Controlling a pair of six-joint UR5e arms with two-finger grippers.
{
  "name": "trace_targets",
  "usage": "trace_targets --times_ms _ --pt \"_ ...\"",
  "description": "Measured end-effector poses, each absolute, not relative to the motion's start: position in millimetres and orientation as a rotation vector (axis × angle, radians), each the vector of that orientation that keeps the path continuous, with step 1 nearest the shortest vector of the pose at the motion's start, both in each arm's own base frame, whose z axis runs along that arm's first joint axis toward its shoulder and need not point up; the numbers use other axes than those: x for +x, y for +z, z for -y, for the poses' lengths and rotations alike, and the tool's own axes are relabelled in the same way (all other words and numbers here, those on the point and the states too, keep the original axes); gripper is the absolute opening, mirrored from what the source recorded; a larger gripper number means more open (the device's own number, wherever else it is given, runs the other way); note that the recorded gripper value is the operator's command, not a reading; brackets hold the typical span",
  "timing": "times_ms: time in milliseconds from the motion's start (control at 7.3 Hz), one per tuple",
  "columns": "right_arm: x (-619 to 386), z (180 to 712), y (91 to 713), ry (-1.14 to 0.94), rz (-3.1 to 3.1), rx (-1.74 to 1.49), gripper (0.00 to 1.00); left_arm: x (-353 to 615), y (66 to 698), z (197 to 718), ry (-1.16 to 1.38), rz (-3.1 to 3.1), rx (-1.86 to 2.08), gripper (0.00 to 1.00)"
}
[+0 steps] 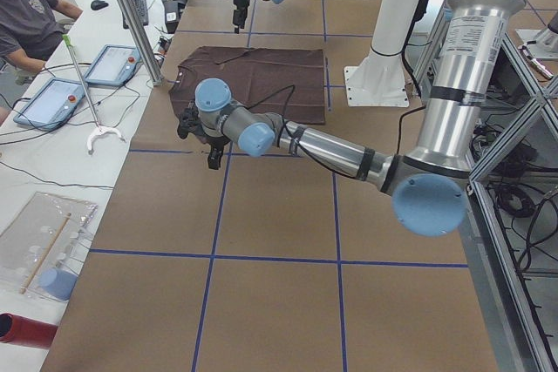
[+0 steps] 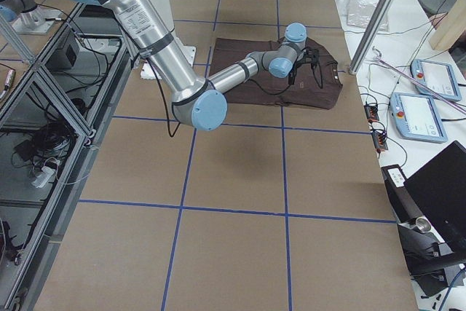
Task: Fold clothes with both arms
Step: 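Release the sleeve and raise the right gripper while the left gripper approaches the other sleeve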
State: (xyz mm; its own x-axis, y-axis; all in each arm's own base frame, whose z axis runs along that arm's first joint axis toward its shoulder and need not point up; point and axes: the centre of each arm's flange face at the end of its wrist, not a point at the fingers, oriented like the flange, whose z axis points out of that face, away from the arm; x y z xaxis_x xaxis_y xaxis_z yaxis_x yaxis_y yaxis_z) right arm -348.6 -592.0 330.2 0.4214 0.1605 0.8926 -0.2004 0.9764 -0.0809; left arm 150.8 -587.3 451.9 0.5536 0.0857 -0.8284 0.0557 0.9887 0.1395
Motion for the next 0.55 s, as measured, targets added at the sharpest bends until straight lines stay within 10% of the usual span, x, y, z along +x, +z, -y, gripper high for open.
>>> trace_targets --times_ms 548 --pt "-235.5 561.2 390.0 0.197 1.145 0.011 1.00 336.7 419.2 650.7 -0.140 -0.930 0.169 0.96"
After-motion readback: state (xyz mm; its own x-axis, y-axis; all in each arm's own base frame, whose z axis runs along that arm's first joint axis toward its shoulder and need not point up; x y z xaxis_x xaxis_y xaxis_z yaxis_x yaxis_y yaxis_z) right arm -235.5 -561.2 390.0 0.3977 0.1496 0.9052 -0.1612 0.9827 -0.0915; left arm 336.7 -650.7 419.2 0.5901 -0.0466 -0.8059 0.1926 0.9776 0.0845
